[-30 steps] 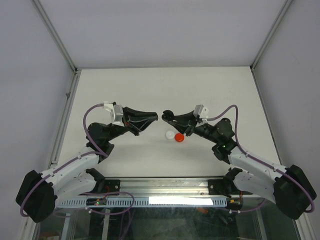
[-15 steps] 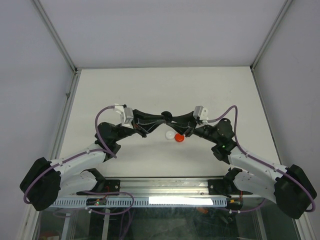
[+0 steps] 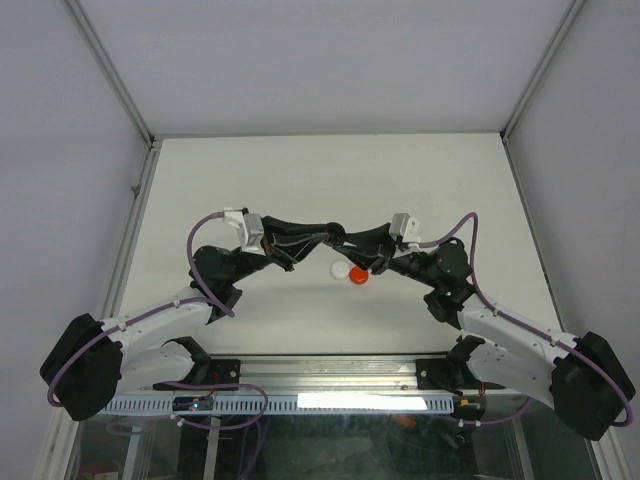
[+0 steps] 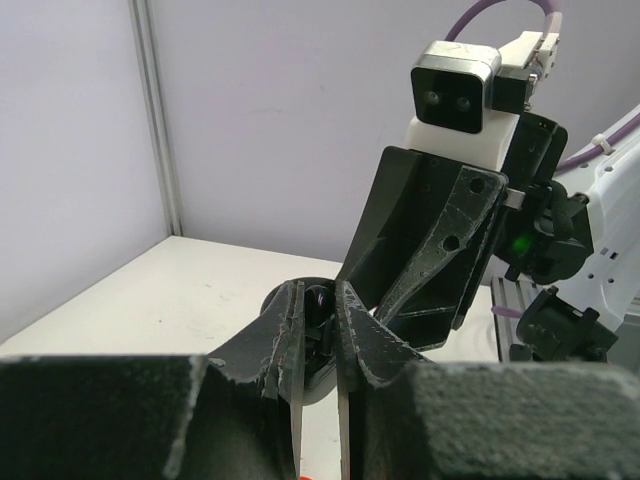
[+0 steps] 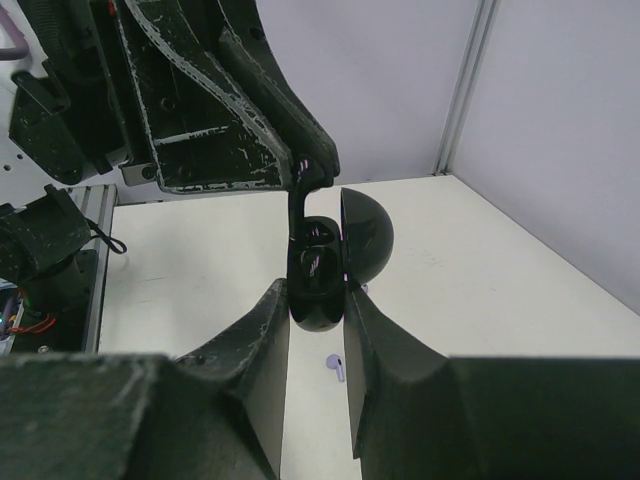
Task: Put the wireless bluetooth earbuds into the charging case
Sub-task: Place the earbud in the charging case.
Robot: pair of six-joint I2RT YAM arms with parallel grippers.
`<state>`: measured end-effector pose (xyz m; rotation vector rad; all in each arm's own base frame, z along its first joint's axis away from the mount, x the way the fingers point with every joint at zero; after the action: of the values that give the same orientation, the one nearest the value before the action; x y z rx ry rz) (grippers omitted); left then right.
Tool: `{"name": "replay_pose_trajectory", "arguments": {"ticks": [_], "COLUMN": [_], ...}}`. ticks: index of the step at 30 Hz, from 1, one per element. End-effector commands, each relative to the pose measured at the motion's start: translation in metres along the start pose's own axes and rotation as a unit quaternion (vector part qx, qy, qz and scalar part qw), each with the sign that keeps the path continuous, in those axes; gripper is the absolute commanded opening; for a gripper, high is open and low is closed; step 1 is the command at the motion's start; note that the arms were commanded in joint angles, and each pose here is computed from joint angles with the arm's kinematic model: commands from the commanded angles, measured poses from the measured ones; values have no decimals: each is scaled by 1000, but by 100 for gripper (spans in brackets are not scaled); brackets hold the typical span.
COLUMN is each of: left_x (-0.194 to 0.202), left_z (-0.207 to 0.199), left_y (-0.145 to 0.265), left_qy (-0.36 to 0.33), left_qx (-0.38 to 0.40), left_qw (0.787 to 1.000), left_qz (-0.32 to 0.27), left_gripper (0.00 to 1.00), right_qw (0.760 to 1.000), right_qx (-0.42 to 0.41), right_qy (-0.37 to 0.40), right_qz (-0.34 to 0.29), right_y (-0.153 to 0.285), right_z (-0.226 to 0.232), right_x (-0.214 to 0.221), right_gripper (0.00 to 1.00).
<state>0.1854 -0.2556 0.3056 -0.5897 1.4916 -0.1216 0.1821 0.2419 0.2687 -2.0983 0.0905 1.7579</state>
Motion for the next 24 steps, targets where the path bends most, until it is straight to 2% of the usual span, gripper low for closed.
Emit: {"name": "replay_pose_trajectory", "arguments": {"ticks": [1,24], "left_x": [-17,3], "left_z": [-5,-5], "left_y": [-3,2], "left_qy": [-27,9], "left_qx": [9,8], "left_qw": [999,1000], "left_qz": [-36,-10], "left_gripper": [3,3], "right_qw": [998,997], "right_qx": [-9,-3], "right_qy": [31,34], "right_qz": [-51,-64], "right_y": [-5,-3], "right_z": [1,1], "right_x": [-29,-34], "right_gripper": [0,0]}}
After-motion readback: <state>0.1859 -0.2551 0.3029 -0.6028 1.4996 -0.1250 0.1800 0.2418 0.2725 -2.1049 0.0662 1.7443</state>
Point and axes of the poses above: each gripper's point midway between its finger pads, its own y axis back along the fingers, its own z axis along the line the jaws close on, x = y × z, the point moved 5 cm from there along y, back along the fingers, and after that the axes turned 2 degrees about y, right-handed, at the moved point
